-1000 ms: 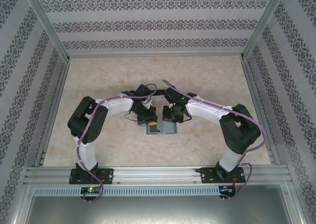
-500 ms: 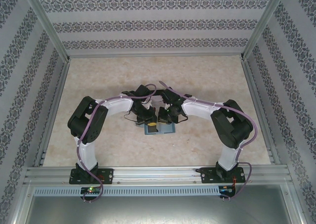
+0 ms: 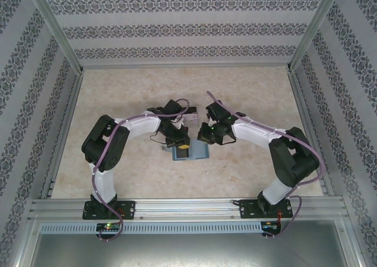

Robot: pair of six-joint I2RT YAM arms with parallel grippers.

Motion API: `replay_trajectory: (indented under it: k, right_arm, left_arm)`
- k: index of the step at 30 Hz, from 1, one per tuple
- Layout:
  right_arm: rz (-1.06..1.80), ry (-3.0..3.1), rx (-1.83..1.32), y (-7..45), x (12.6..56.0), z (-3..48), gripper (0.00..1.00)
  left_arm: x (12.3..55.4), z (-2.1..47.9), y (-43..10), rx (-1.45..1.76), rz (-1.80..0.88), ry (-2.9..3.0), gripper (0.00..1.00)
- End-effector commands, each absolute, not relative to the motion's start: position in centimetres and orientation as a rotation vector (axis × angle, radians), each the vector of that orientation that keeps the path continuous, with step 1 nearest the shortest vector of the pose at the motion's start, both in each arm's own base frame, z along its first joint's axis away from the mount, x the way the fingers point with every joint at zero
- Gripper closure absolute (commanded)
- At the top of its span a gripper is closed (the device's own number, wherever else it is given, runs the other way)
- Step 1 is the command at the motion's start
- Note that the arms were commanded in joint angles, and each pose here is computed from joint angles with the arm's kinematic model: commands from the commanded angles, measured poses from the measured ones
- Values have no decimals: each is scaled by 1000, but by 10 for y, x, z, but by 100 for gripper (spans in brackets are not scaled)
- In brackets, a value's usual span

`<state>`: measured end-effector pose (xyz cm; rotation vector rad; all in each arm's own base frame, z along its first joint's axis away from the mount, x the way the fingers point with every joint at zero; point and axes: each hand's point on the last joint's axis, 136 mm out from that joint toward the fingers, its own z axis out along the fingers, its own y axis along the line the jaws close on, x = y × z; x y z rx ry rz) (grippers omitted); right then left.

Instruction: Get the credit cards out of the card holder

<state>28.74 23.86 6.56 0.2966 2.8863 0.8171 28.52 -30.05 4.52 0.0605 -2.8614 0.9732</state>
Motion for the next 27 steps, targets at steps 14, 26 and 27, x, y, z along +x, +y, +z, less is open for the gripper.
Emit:
replay_trajectory:
  k: [14, 26, 27]
  right_arm:
    - [757, 2864, 368, 204, 279, 72, 87]
    - [754, 2879, 368, 203, 276, 67, 87]
    - [754, 2880, 368, 203, 276, 67, 87]
  left_arm:
    - [278, 33, -326, 3, 946, -2806, 100]
    - [274, 10, -325, 20, 876, -2785, 100]
    - [273, 7, -324, 23, 863, -2784, 100]
